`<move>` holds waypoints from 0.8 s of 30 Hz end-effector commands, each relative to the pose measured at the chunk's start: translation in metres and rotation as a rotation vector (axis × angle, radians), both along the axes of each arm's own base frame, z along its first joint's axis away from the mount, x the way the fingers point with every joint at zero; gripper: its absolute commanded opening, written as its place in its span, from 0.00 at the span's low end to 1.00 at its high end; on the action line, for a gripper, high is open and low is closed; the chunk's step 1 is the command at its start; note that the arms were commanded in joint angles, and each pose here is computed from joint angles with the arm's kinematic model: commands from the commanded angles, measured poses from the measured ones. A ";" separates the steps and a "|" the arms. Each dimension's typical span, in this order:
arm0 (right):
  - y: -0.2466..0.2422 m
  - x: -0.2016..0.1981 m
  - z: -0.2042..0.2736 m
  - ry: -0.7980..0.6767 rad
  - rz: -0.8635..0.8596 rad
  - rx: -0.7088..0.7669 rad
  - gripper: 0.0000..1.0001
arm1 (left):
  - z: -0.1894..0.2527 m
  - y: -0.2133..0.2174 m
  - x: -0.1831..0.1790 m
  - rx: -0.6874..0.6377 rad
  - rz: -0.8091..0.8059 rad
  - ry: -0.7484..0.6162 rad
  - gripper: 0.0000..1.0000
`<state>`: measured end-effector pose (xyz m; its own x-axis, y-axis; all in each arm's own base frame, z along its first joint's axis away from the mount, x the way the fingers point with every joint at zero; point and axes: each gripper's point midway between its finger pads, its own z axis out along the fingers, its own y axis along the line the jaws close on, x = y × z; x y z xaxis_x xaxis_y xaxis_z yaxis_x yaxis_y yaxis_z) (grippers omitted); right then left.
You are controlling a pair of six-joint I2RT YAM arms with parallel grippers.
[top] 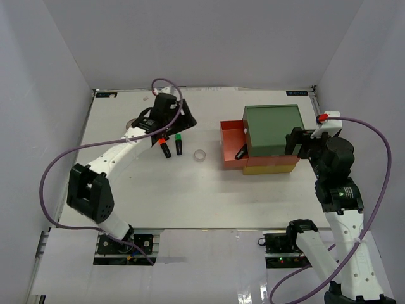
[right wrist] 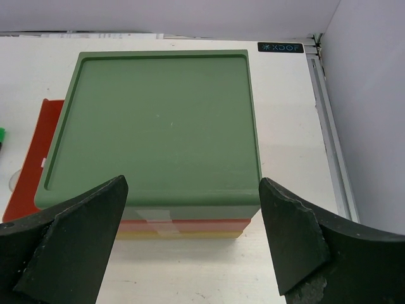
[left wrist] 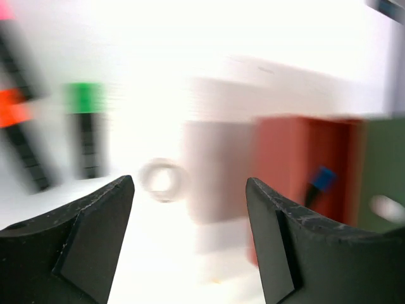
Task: Sort the stationery into containers
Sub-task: Place the pen in the drawer, then pick up the pen from the center of the board.
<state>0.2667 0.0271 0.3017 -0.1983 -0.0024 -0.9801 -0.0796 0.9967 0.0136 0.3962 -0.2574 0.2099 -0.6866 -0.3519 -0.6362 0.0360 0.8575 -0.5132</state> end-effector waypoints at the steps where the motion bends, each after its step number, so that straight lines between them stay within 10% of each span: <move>1: 0.000 0.002 0.009 -0.043 -0.001 -0.005 0.90 | -0.036 0.082 -0.009 0.175 0.158 0.055 0.82; 24: 0.006 0.001 0.005 -0.052 0.019 -0.015 0.90 | -0.167 0.140 0.024 0.412 0.318 0.343 0.71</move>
